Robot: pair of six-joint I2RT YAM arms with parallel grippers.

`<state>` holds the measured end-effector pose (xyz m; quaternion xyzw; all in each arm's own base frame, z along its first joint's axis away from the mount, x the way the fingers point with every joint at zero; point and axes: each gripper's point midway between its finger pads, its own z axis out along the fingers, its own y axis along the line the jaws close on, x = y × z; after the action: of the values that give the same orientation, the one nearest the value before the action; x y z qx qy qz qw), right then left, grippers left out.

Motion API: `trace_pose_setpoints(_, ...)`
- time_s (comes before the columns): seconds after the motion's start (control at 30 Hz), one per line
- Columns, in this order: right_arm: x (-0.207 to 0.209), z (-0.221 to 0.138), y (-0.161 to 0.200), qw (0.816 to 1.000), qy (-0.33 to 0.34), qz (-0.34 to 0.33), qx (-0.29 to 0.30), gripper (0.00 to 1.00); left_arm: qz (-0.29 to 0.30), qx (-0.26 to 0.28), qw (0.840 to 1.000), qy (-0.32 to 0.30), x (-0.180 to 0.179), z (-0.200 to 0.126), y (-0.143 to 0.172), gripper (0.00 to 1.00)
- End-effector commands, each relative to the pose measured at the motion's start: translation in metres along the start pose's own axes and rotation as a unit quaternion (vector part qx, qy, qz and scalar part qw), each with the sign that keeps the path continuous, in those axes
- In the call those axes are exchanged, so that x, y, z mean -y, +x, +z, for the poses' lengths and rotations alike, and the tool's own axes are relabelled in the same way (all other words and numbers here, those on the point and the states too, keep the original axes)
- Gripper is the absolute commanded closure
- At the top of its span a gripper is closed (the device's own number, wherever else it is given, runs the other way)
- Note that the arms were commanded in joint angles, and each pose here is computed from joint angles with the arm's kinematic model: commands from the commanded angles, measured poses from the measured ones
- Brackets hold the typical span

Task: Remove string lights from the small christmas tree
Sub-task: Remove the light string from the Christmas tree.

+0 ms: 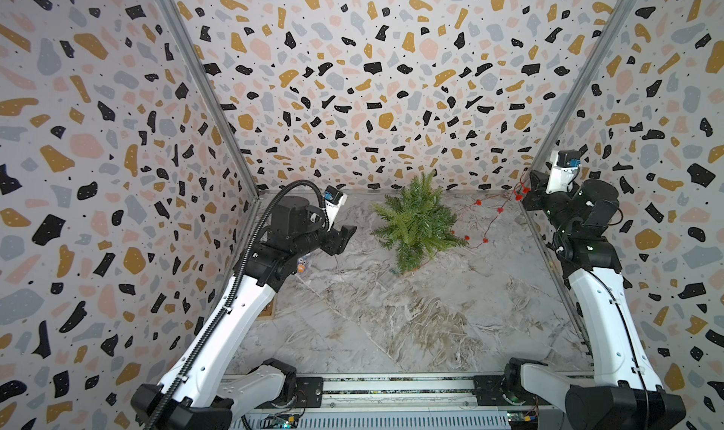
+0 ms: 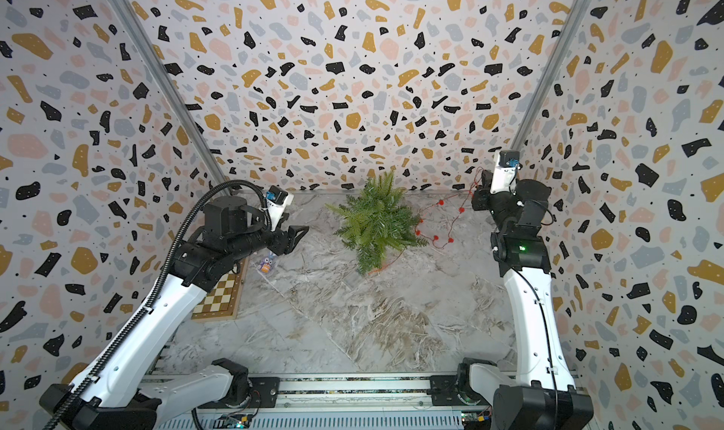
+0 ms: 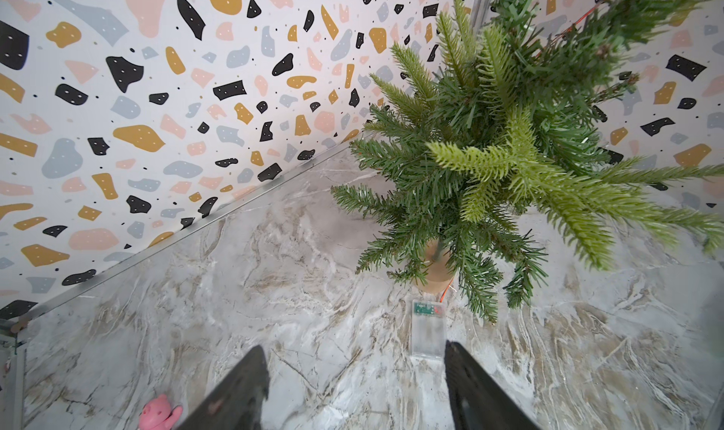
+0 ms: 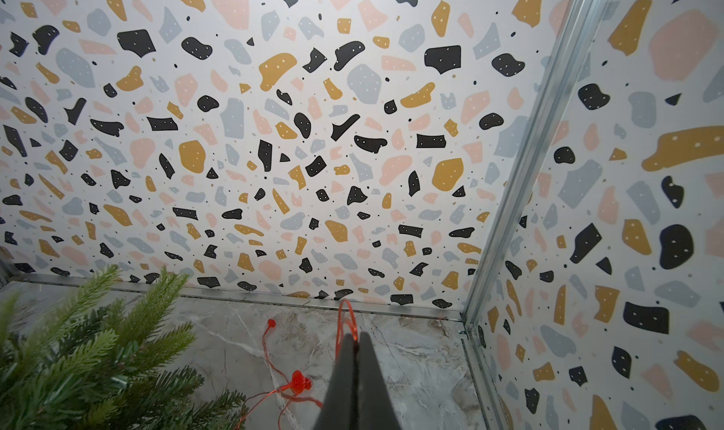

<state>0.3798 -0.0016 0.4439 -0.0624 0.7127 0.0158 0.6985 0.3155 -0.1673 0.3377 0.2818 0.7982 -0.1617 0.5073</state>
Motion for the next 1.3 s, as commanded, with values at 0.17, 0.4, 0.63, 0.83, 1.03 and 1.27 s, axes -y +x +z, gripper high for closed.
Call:
trace_pose_setpoints(0.17,-0.003,-0.036,-0.019,1.0,0.01,0.004,0.025,0.97,-0.029,0.013,0.999,0.025,0.01,-0.005,0.006,0.3)
trace_pose_setpoints(0.4,-0.008,-0.054,-0.023,1.0,0.006,0.006,0.029,0.97,-0.054,0.014,0.998,0.04,0.016,-0.004,0.011,0.3)
trace_pose_setpoints(0.63,-0.006,-0.07,-0.028,0.999,0.02,0.005,0.033,0.98,-0.071,0.003,0.996,0.049,0.02,-0.001,0.023,0.31)
trace_pose_setpoints(0.83,-0.01,-0.08,-0.041,0.999,0.012,0.007,0.044,0.99,-0.074,0.002,0.996,0.053,0.022,-0.002,0.027,0.31)
trace_pose_setpoints(1.03,-0.016,-0.082,-0.059,0.998,-0.006,0.009,0.061,1.0,-0.081,0.001,0.995,0.06,0.025,-0.001,0.03,0.31)
trace_pose_setpoints(1.27,-0.025,-0.077,-0.061,0.998,-0.029,0.014,0.055,1.0,-0.093,-0.001,0.994,0.064,0.027,0.002,0.039,0.31)
